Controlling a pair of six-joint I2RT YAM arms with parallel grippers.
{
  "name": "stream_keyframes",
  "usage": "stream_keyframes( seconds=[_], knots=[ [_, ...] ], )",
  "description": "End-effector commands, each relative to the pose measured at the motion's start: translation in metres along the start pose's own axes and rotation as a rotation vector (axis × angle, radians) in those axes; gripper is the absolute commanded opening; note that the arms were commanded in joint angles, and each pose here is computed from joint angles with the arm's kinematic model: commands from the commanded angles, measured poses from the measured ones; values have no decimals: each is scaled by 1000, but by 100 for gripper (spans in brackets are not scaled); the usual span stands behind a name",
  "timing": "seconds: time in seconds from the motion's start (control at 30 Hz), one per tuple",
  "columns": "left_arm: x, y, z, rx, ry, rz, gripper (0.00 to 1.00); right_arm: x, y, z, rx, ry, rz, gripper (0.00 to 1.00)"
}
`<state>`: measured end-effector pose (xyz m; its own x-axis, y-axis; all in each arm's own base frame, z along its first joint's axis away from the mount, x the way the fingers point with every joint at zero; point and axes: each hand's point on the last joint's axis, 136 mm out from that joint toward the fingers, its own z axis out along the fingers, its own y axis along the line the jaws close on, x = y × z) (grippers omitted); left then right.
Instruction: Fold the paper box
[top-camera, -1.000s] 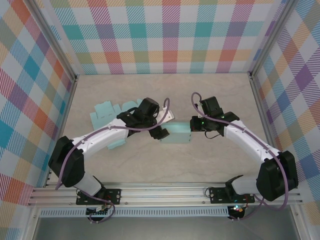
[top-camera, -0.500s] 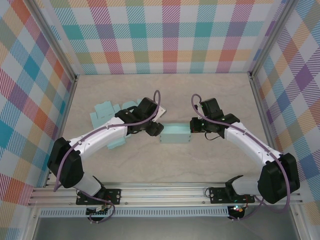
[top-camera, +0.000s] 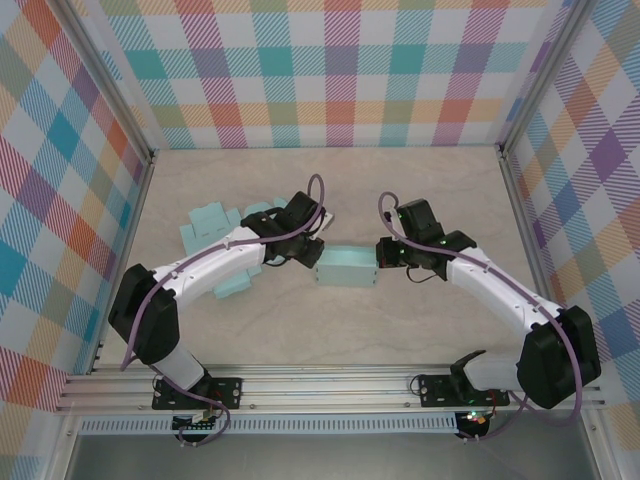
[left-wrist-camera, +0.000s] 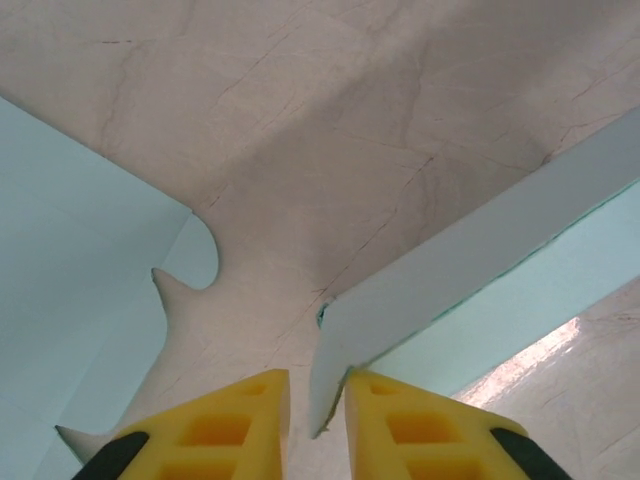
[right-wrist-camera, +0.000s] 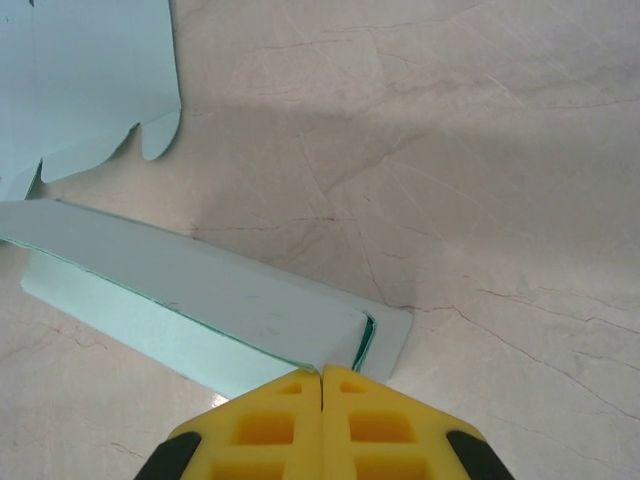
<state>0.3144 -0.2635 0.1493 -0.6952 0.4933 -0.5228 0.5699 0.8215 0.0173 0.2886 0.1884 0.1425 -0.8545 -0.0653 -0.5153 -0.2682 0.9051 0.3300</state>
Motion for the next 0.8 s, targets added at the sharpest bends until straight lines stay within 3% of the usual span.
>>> stream_keyframes(
  seconds=[0.0, 0.27, 0.4, 0.5, 0.7, 0.77],
  knots=[
    [-6, -7, -3, 36, 4, -27, 17, 28, -9, 8, 45, 84, -15, 2],
    [-12, -15, -6, 80, -1, -68, 8, 31, -7, 9, 62, 84, -52, 3],
    [-12, -18, -7, 86, 3, -66, 5, 35, -9, 12, 79, 90, -62, 18],
    [-9, -17, -6, 81, 11, -62, 3, 34, -11, 13, 94, 88, -67, 19],
    [-1, -13, -3, 60, 26, -62, 3, 28, -11, 14, 102, 78, -77, 17],
    [-2, -13, -5, 59, 20, -67, 10, 28, -10, 15, 102, 78, -76, 16]
  ],
)
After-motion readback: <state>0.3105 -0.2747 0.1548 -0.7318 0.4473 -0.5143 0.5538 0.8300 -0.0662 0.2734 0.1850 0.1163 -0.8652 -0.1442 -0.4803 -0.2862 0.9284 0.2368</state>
